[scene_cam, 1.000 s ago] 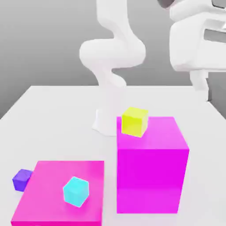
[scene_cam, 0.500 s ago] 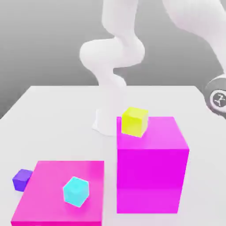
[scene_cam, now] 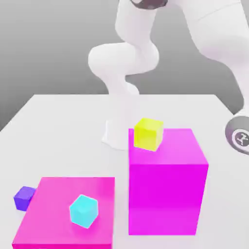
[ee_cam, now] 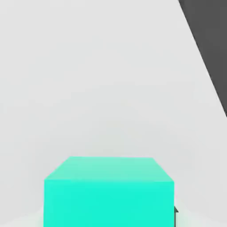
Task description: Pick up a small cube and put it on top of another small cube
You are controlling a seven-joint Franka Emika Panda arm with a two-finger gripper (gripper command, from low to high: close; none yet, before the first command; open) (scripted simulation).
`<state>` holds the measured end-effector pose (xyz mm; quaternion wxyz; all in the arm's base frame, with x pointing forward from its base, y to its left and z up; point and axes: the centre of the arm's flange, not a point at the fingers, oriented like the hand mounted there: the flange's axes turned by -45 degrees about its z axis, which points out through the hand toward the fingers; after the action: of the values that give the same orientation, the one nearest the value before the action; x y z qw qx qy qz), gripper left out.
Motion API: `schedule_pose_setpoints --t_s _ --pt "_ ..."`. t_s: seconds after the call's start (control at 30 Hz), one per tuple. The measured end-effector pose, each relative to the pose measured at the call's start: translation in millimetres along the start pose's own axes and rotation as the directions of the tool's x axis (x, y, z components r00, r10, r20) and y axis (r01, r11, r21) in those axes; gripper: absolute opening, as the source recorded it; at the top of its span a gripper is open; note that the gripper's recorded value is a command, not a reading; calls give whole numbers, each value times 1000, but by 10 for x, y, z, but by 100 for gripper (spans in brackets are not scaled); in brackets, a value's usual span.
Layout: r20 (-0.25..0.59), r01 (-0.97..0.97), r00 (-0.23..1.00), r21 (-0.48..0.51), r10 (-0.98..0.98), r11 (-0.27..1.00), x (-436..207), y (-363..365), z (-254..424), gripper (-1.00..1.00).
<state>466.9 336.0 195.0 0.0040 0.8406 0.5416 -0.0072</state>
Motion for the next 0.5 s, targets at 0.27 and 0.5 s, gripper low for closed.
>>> schedule_pose_setpoints --t_s 0.27,0.5 --pt "29 -301 953 -21 301 954 -749 578 -1030 -100" --pt "22 -545 838 -15 546 838 -1573 760 -1807 -100"
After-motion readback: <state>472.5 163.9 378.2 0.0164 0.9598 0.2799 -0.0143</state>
